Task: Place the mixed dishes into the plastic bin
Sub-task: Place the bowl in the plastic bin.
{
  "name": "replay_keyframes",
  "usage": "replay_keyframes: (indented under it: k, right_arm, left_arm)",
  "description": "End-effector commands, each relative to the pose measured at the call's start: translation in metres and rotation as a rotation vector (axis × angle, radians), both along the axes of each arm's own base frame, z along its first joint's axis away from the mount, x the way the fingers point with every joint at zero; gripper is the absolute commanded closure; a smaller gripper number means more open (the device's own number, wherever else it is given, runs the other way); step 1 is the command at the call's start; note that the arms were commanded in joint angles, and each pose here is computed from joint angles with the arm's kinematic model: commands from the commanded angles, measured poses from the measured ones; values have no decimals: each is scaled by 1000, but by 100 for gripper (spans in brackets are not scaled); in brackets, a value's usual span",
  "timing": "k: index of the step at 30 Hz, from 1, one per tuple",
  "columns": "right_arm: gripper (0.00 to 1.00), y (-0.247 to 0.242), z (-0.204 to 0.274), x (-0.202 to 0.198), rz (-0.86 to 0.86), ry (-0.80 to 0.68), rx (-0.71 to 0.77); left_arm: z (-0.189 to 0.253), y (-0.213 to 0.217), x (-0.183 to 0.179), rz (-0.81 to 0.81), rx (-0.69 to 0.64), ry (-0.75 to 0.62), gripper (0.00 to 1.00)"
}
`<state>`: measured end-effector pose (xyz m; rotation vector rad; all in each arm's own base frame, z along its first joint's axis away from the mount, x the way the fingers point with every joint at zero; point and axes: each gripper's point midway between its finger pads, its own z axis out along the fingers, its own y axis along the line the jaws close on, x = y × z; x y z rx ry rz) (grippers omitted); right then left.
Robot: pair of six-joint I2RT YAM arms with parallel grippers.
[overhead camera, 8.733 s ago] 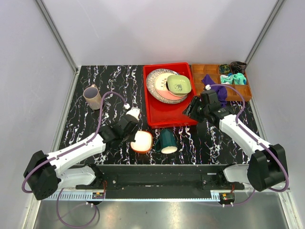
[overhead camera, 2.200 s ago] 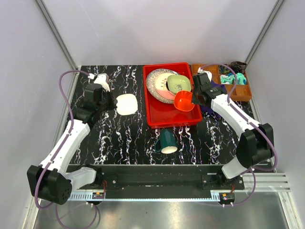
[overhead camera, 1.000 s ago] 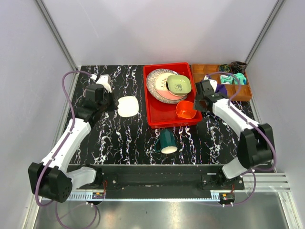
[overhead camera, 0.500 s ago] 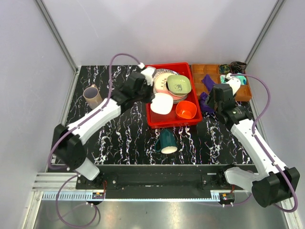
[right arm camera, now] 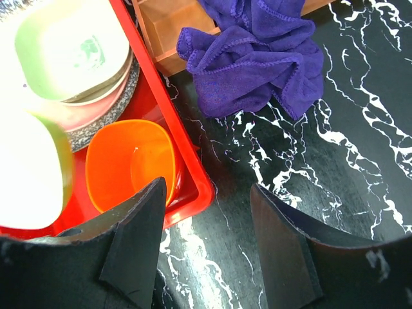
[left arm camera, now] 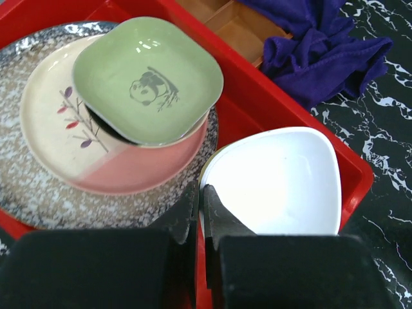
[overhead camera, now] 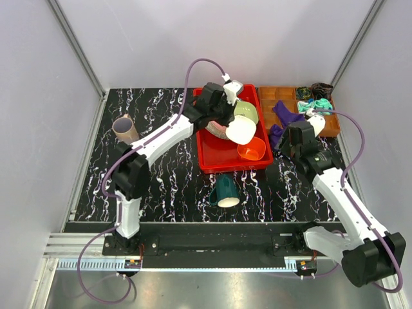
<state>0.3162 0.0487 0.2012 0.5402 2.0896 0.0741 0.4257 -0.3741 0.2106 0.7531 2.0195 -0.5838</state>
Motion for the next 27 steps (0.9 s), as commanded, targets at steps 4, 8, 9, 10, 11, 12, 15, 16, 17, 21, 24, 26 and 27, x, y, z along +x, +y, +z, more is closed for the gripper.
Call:
replay_keyframes:
  k: [4, 8, 9, 10, 11, 12, 15, 16, 17, 21, 24, 26, 27]
  right_arm:
    - [36, -24, 21, -14, -115, -81, -8]
    - [36, -27, 18, -16, -129, -74, -13]
    - [36, -27, 16, -16, -130, -69, -14]
    - [36, -26, 15, -15, -124, -63, -12]
    - [36, -26, 13, -15, -125, -59, -10]
    - [36, -25, 12, -15, -123, -54, -9]
    - [36, -25, 9, -15, -120, -48, -9]
    - [36, -25, 8, -15, -121, -44, -10]
    - [36, -25, 7, -16, -121, -43, -9]
    - [36, -26, 4, -17, -120, -39, -12]
    - [35, -27, 2, -19, -123, -34, -17]
    - [35, -27, 0, -19, -122, -29, -17]
    - [36, -27, -2, -19, -123, -25, -18]
  left_arm:
    - [19, -31, 1, -81, -85, -10, 100]
    - [7, -35, -2, -65, -99, 44, 100]
    - [2, -36, -3, -62, -98, 57, 100]
    - [0, -37, -3, -58, -102, 67, 100]
    - [-2, -38, -4, -56, -100, 73, 100]
    - [-5, -39, -3, -51, -100, 80, 100]
    - [-7, -43, -4, -47, -109, 92, 100]
    - [-11, -45, -4, -48, -108, 100, 100]
    - [-13, -46, -4, -47, -107, 106, 100]
    - [-19, -52, -9, -51, -111, 128, 100]
    - [-24, -56, -12, -54, -110, 138, 100]
    - [-27, -59, -14, -53, -108, 144, 100]
    - [-28, -59, -14, -49, -110, 145, 100]
